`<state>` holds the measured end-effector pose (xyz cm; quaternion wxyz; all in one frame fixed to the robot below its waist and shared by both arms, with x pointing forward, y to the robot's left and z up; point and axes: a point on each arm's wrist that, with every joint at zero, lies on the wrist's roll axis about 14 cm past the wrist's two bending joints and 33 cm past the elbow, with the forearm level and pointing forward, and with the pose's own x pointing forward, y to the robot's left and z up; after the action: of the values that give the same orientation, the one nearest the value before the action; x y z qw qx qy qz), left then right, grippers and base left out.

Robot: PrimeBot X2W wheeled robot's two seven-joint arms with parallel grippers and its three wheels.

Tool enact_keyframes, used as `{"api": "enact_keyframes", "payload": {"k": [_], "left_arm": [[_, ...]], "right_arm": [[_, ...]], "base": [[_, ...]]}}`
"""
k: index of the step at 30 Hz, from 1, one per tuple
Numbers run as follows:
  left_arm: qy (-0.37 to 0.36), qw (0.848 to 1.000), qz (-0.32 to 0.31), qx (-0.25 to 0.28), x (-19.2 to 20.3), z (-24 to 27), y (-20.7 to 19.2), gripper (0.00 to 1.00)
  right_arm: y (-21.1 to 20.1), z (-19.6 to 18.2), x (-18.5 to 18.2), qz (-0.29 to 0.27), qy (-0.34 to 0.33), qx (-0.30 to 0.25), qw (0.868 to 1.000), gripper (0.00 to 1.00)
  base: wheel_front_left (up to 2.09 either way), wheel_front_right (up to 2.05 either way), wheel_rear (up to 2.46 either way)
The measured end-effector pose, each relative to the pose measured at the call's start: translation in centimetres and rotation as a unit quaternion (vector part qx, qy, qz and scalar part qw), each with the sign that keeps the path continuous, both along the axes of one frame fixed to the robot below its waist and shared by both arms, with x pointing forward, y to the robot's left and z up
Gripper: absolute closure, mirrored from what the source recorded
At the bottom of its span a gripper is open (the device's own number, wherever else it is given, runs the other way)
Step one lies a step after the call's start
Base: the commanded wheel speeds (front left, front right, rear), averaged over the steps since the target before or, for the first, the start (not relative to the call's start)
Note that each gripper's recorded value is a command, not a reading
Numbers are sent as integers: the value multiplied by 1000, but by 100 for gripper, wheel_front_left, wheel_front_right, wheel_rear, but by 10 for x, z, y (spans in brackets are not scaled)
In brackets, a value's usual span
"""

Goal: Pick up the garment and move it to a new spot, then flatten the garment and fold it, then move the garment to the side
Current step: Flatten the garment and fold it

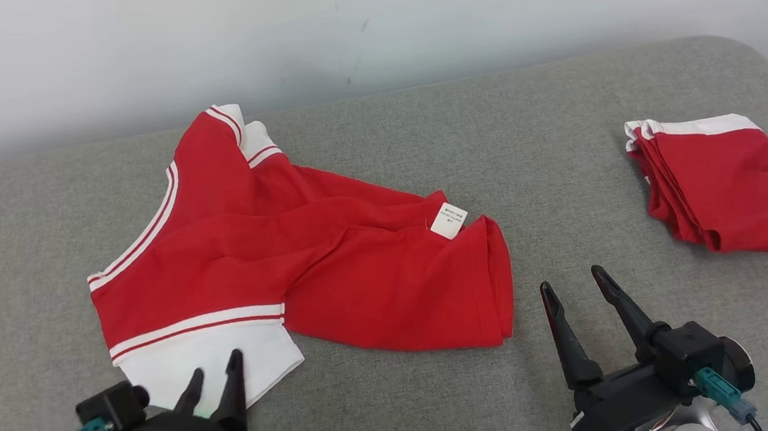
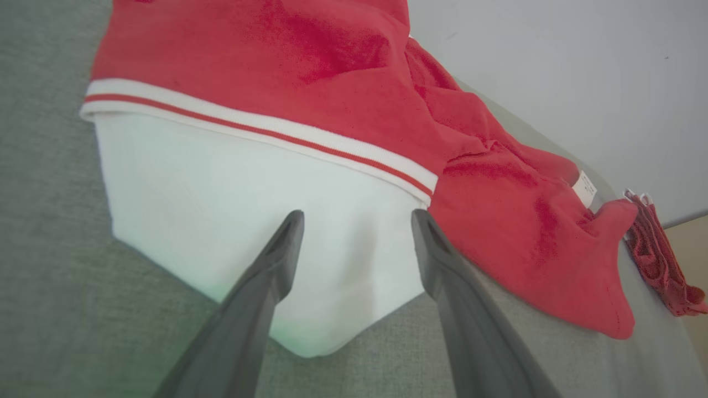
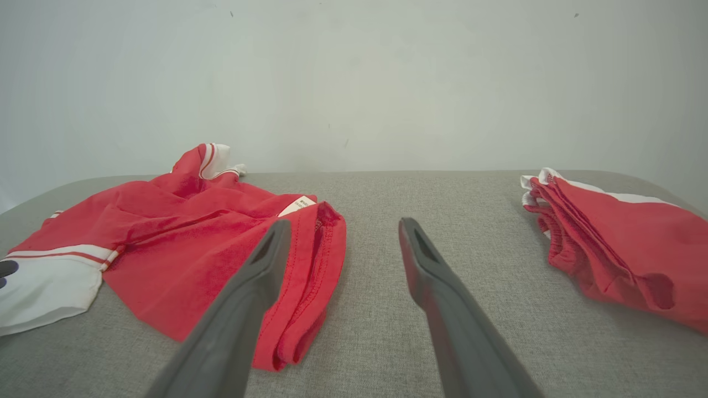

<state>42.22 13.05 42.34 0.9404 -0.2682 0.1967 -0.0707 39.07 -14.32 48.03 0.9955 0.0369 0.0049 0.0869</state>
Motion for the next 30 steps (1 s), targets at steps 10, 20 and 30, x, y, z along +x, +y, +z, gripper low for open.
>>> {"api": "enact_keyframes", "payload": {"k": [10, 20, 30], "left_arm": [[45, 988, 57, 133, 4, -22, 45, 0], [72, 995, 28, 61, 7, -29, 27, 0], [48, 997, -66, 1, 10, -15, -27, 0]], "right_arm": [[-6, -3, -2, -9, 4, 0, 1000, 0], [-5, -7, 0, -8, 10, 2, 1000, 0], [-17, -7, -4, -25, 10, 0, 1000, 0]], "base": [[0, 0, 0], [0, 0, 0], [0, 0, 0]]}}
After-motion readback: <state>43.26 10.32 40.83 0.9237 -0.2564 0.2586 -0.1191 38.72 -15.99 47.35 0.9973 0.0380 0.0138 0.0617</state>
